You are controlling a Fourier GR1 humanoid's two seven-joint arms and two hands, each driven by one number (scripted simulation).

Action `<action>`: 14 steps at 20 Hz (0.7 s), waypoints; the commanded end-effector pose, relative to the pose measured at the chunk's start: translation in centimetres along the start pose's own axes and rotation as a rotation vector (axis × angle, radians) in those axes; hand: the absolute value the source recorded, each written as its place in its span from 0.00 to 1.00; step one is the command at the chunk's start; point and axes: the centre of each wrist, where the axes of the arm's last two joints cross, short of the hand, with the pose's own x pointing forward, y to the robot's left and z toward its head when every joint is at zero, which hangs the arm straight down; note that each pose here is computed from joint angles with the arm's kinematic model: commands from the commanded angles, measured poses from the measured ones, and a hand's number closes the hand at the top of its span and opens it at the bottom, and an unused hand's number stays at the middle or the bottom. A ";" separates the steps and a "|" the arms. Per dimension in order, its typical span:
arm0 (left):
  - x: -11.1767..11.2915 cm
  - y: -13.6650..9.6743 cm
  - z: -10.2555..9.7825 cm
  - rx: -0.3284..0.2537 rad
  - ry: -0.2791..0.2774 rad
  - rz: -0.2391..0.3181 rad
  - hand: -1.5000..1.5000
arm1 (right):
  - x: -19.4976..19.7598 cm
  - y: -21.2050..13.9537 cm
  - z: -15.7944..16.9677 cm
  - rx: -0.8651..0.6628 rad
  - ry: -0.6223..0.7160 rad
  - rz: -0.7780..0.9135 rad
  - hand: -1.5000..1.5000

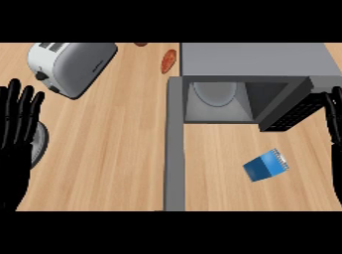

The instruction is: Pick up the milk, place it into the microwave and close the microwave

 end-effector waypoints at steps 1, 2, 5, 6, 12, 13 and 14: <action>-1.1 1.1 -1.8 0.007 0.003 0.009 0.00 | 2.8 -0.3 0.2 0.035 -0.024 -0.017 0.00; 1.3 1.2 -1.1 -0.035 -0.005 -0.003 0.00 | 1.8 -1.3 1.2 0.068 0.006 -0.003 0.00; 0.8 4.3 -0.5 -0.089 0.015 0.018 0.00 | 3.6 -2.8 1.7 0.150 0.009 -0.019 0.00; -0.9 5.1 -2.8 -0.080 0.006 0.026 0.00 | 3.5 -2.7 1.4 0.156 0.017 -0.030 0.00; 0.6 6.4 1.1 -0.072 0.085 0.249 0.00 | 4.5 -2.9 3.3 0.206 0.059 -0.164 0.00; 1.0 8.6 1.6 -0.086 0.073 0.236 0.00 | 3.9 -3.4 3.3 0.215 0.056 -0.166 0.00; 1.6 7.4 2.3 -0.080 0.107 0.263 0.00 | 4.6 -2.6 4.3 0.206 0.082 -0.147 0.00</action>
